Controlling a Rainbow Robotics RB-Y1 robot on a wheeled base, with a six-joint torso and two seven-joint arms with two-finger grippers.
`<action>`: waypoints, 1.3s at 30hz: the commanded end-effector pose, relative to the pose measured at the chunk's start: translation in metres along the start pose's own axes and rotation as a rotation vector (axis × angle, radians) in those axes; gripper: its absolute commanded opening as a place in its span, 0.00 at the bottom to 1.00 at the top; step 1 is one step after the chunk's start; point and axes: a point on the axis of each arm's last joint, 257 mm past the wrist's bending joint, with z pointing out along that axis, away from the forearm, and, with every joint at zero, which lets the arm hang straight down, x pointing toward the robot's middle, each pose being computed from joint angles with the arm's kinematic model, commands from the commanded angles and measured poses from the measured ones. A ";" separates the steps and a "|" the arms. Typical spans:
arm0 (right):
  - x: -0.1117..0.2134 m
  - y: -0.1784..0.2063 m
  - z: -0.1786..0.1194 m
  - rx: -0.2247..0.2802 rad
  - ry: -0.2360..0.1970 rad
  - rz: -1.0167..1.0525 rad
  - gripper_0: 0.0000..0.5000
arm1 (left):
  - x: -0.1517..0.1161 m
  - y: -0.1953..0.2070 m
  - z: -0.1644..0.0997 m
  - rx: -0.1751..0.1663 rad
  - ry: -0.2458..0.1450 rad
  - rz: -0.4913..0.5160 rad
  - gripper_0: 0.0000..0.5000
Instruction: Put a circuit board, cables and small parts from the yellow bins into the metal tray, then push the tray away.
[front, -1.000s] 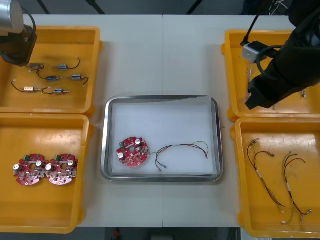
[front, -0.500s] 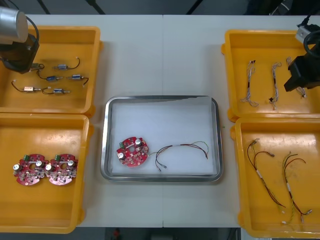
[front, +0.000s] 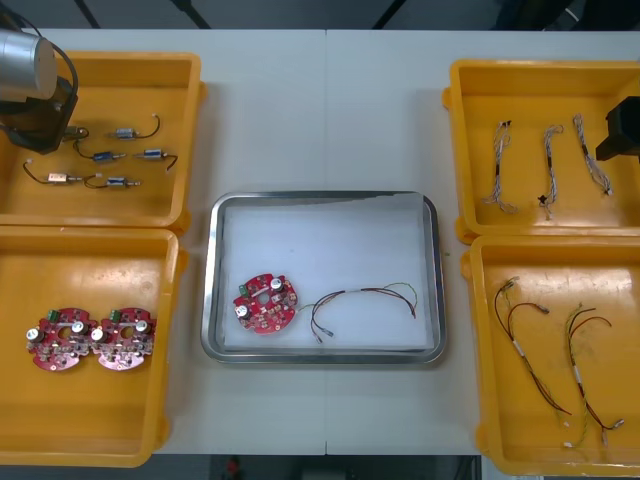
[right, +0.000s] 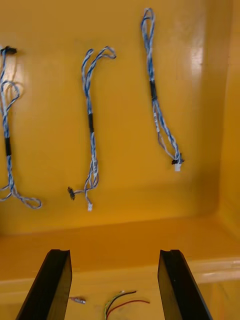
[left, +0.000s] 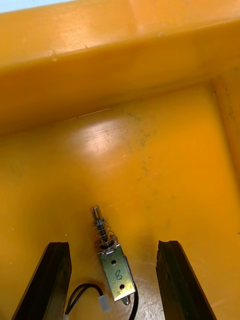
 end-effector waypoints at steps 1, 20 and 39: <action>-0.046 -0.028 -0.023 0.018 -0.119 -0.003 1.00 | 0.007 0.007 0.008 -0.003 -0.011 0.049 1.00; -0.107 -0.047 0.013 0.035 -0.239 -0.105 1.00 | 0.021 0.011 0.017 0.008 -0.009 0.115 0.93; -0.141 -0.020 0.064 0.009 -0.383 -0.086 1.00 | 0.014 0.027 0.017 -0.052 -0.014 0.323 0.00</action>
